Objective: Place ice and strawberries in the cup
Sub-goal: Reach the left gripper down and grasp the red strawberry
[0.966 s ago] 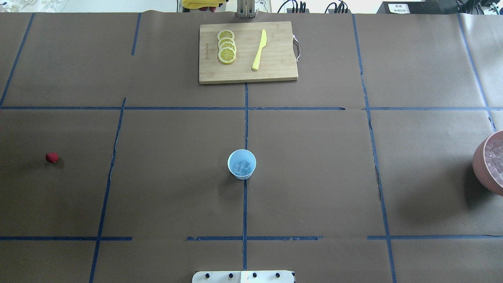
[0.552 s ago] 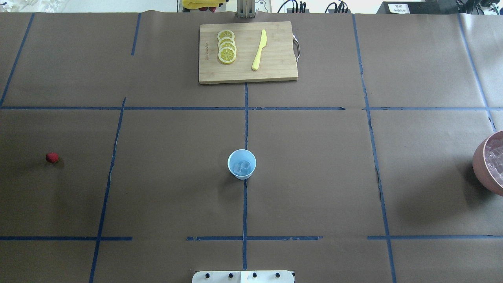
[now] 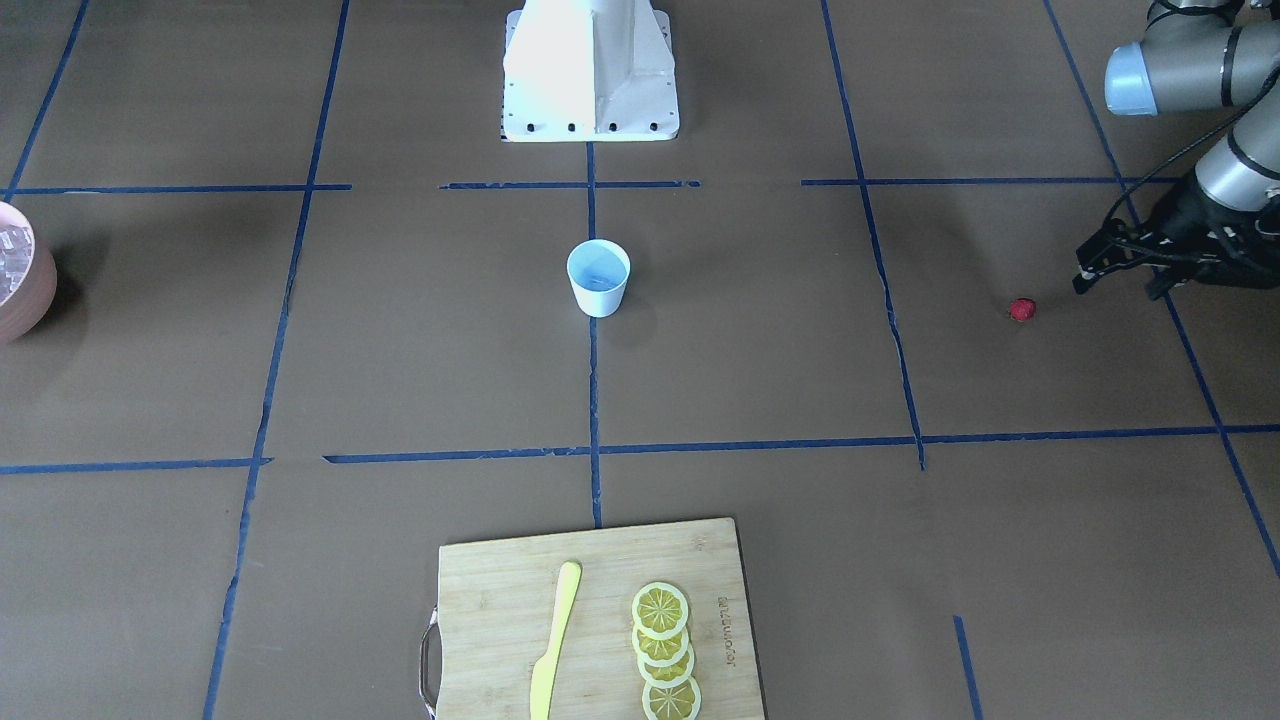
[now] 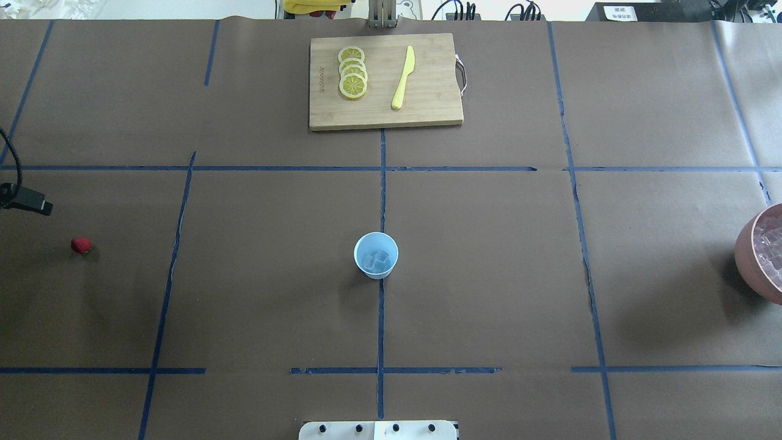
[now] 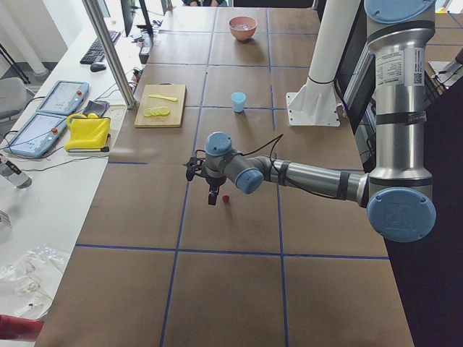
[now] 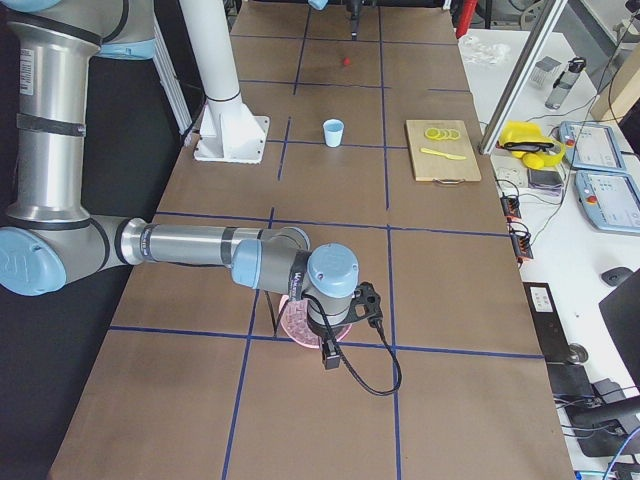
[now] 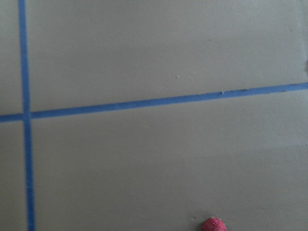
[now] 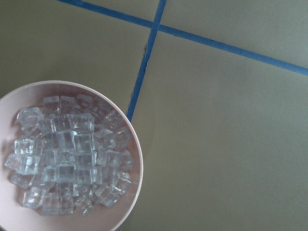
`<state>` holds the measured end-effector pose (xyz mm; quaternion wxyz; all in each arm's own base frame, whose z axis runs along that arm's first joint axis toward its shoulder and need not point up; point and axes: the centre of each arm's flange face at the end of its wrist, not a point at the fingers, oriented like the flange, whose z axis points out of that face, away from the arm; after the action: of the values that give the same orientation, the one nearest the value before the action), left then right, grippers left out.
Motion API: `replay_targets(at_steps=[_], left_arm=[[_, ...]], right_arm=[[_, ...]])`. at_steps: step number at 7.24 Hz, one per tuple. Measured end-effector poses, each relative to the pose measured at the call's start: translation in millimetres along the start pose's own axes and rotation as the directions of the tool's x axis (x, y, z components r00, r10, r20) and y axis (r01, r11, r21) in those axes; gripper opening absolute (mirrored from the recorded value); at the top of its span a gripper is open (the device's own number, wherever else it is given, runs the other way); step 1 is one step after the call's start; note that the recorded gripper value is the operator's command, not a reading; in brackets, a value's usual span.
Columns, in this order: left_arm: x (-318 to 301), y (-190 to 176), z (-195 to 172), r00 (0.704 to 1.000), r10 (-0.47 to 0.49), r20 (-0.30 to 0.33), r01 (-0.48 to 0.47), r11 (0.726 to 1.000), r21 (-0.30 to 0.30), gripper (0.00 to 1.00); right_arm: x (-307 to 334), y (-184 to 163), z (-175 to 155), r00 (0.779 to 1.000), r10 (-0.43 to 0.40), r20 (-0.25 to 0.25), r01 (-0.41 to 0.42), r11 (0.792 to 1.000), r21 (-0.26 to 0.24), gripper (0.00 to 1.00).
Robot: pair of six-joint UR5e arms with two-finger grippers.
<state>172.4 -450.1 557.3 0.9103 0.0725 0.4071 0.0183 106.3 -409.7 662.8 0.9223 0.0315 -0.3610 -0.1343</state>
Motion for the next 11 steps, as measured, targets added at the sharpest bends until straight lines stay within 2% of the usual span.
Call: replay_targets(at_steps=[3,5,6,7,8,9,10,11], left_arm=[[24.0,22.0,47.6,1.000,0.003,0.029,-0.003,1.000,-0.011,1.00],[29.6,30.3,71.5,1.000,0.009,0.020,-0.009,1.000,-0.014,0.99],[32.3,32.8,76.9,1.000,0.011,0.016,-0.011,1.000,-0.018,0.95],[33.4,34.2,79.3,1.000,0.013,0.014,-0.012,1.000,-0.022,0.83],[32.9,34.7,80.9,1.000,0.012,0.015,-0.011,1.000,-0.024,0.47],[31.4,35.1,82.5,1.000,0.009,0.018,-0.009,1.000,-0.026,0.24],[30.4,35.4,83.6,1.000,0.008,0.021,-0.007,1.000,-0.029,0.07],[29.8,35.7,84.0,1.000,0.008,0.023,-0.007,1.000,-0.031,0.01]], right_arm=[[0.8,0.7,0.6,1.000,0.000,0.000,0.000,1.000,-0.001,0.99],[0.6,0.5,0.8,1.000,-0.001,-0.001,0.001,1.000,-0.002,0.99],[0.5,0.5,0.8,1.000,-0.002,-0.002,0.002,1.000,-0.002,0.99],[0.6,0.7,1.0,1.000,-0.001,-0.001,0.001,1.000,-0.003,0.99],[0.7,1.0,1.1,1.000,-0.002,-0.001,0.002,1.000,-0.003,0.99],[0.7,1.2,1.1,1.000,-0.002,-0.001,0.002,1.000,-0.003,0.99],[0.6,1.2,1.1,1.000,-0.001,-0.001,0.001,1.000,-0.003,0.99],[0.5,1.1,0.9,1.000,-0.002,-0.002,0.002,1.000,-0.003,0.99]])
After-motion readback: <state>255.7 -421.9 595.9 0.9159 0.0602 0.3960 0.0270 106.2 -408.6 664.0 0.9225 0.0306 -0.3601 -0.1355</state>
